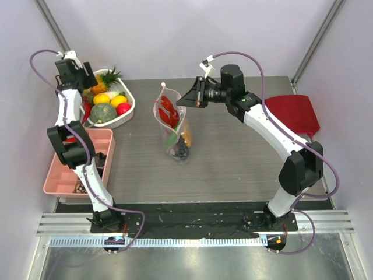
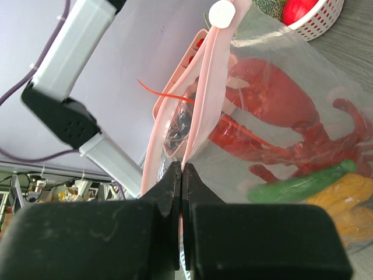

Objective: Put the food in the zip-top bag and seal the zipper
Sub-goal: Place the fake vegetable in the zipper food storage bag, then pick up the fake fruit from the bin.

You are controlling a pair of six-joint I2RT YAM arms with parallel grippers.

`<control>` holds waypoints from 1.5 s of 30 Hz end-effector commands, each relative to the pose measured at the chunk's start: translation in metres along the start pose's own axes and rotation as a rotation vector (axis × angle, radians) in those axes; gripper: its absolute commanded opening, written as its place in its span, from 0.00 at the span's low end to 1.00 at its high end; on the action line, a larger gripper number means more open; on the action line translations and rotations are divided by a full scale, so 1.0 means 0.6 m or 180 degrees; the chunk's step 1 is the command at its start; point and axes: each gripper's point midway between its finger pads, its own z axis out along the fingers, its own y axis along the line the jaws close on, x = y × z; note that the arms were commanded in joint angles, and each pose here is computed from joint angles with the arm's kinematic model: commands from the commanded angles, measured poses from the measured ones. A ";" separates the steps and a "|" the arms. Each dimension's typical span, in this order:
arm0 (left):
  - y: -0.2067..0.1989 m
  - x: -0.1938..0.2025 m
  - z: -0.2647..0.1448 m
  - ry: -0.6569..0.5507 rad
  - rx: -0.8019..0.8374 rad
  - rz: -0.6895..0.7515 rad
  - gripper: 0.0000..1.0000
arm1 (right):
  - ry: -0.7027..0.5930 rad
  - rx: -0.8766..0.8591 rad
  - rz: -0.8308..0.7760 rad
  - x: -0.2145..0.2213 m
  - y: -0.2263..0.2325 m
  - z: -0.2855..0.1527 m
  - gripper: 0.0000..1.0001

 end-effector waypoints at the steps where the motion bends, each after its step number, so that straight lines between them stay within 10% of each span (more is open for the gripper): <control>1: 0.074 -0.132 0.026 -0.0830 -0.0320 0.0087 0.70 | -0.0133 -0.0182 -0.0295 -0.018 0.039 -0.014 0.01; 28: 0.187 -0.019 0.239 -0.0894 -0.0612 0.0591 0.76 | -0.0170 -0.0140 -0.0100 -0.036 0.018 -0.002 0.01; 45: 0.145 -0.204 0.105 -0.1685 -0.0570 0.0519 0.29 | -0.0175 -0.0086 -0.0038 -0.034 0.005 0.000 0.01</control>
